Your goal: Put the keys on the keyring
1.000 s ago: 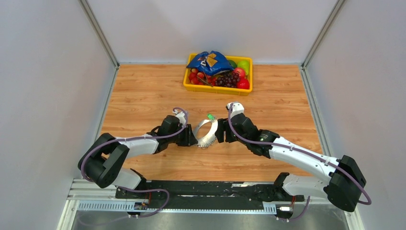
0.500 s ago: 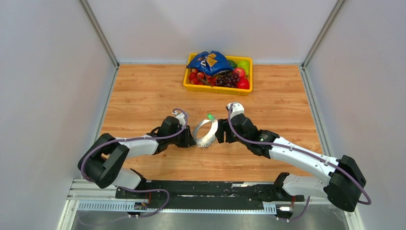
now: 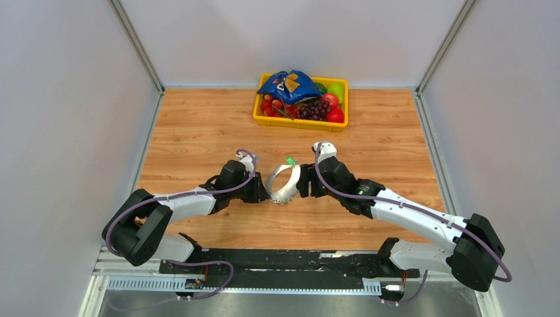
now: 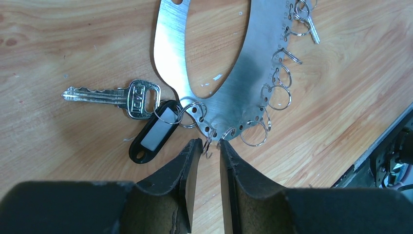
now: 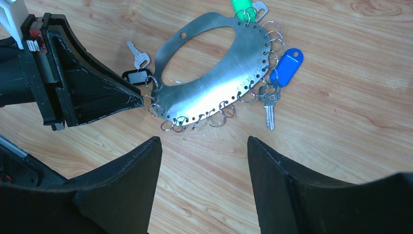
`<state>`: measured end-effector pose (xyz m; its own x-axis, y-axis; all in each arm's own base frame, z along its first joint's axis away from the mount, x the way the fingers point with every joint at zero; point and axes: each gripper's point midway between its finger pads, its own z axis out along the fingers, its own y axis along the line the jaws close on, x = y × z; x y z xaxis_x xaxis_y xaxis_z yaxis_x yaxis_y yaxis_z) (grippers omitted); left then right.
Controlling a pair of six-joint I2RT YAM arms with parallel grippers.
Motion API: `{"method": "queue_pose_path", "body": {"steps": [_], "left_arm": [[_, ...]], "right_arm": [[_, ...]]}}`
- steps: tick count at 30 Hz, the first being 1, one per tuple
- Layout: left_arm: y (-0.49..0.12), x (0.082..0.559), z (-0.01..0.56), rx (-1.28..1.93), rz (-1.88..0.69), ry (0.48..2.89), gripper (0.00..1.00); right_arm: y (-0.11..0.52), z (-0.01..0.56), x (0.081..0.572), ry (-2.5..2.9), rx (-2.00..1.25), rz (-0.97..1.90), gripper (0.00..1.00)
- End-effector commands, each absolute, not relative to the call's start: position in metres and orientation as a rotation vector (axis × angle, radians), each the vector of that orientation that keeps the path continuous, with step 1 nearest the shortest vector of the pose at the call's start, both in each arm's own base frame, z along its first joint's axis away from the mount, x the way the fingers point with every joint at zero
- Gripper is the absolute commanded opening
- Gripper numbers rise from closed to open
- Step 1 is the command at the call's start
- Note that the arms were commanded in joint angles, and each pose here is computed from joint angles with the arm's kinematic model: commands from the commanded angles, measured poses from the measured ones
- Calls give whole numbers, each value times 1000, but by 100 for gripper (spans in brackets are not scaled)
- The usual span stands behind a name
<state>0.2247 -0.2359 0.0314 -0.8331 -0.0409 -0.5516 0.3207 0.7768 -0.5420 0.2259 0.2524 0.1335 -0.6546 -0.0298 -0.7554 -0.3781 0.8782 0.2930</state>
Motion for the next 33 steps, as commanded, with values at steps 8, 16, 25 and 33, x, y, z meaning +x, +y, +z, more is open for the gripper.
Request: {"method": "queue_pose_path", "body": {"steps": [8, 16, 25, 33], "left_arm": [[-238, 225, 30, 222, -883, 2399, 28], [-239, 226, 31, 224, -888, 2394, 19], [-240, 229, 40, 227, -896, 2361, 1], [-236, 230, 82, 246, -899, 2260, 0]], "right_arm": [[257, 136, 226, 2229, -270, 581, 67], [258, 136, 226, 2231, -271, 583, 67], [258, 136, 225, 2232, -277, 590, 67], [265, 148, 219, 2204, -352, 646, 66]]}}
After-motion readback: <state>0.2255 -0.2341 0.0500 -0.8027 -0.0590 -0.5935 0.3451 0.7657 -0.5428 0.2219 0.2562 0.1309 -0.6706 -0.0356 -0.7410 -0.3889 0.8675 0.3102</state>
